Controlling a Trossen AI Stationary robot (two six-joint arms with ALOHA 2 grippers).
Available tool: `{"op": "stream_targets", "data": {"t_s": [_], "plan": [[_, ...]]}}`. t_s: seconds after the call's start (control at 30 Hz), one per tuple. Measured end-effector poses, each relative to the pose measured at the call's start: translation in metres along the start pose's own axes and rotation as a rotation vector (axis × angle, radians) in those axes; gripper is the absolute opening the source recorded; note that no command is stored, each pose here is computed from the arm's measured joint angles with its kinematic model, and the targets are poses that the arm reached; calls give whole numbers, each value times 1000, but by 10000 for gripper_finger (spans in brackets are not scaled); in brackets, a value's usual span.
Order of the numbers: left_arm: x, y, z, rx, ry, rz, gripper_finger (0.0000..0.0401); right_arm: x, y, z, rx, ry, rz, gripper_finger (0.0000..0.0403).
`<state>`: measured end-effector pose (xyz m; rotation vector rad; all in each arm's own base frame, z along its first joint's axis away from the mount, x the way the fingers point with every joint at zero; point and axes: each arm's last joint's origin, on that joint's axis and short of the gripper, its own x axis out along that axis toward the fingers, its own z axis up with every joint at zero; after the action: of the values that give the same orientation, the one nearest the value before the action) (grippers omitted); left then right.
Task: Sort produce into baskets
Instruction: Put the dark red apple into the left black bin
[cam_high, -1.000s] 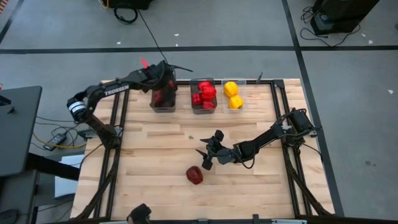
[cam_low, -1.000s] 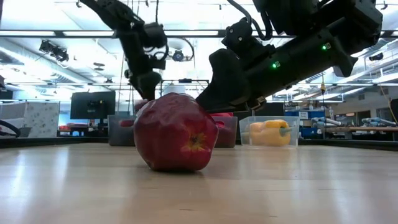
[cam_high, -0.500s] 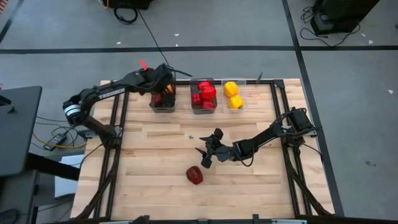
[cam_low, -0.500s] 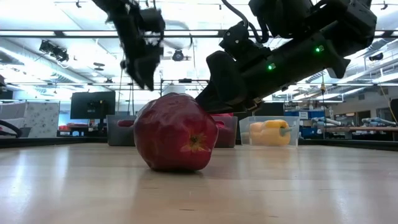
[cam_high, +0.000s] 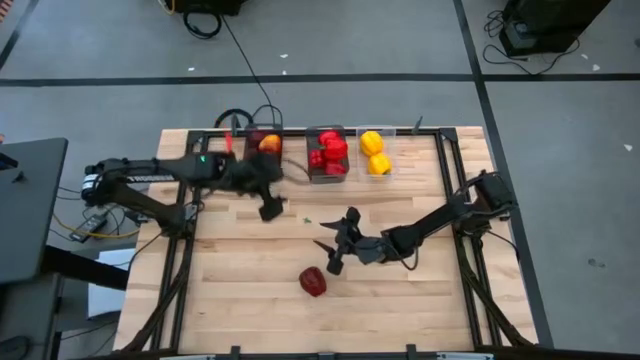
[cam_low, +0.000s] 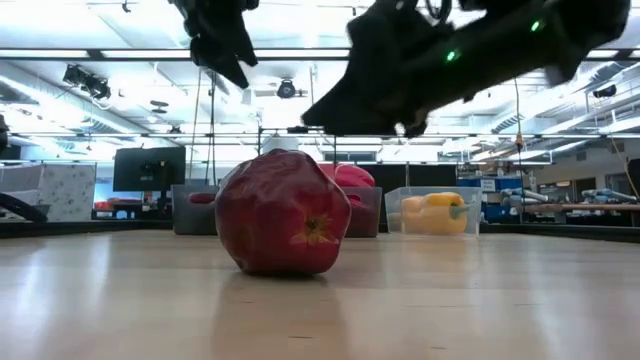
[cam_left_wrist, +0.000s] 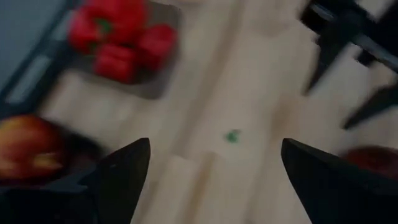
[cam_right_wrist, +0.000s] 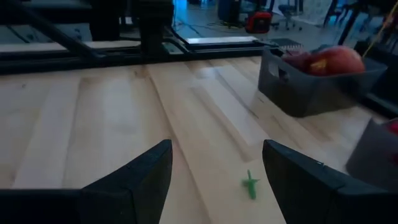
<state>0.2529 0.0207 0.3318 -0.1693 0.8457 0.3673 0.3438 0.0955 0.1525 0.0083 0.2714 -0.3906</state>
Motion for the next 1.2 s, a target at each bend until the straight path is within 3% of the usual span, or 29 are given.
{"op": "stream_targets", "data": {"t_s": [0.2,0.4,0.57,0.7,0.97,1.2], "plan": [[21,-48,-14,83,19,-74,367,-30,4,10,-101,56,-96,260],[42,-94,-24,320,12,-175,367,-54,7,9,-126,127,-124,260],[62,-136,-31,519,-86,-254,367,-60,9,5,-105,132,-154,260],[81,-163,-42,639,-78,-323,367,-63,9,1,-107,157,-158,260],[117,-192,-62,752,19,-363,367,-66,4,-6,-78,176,-239,260],[136,-197,-73,783,88,-382,370,-65,2,-6,-62,177,-247,260]]}}
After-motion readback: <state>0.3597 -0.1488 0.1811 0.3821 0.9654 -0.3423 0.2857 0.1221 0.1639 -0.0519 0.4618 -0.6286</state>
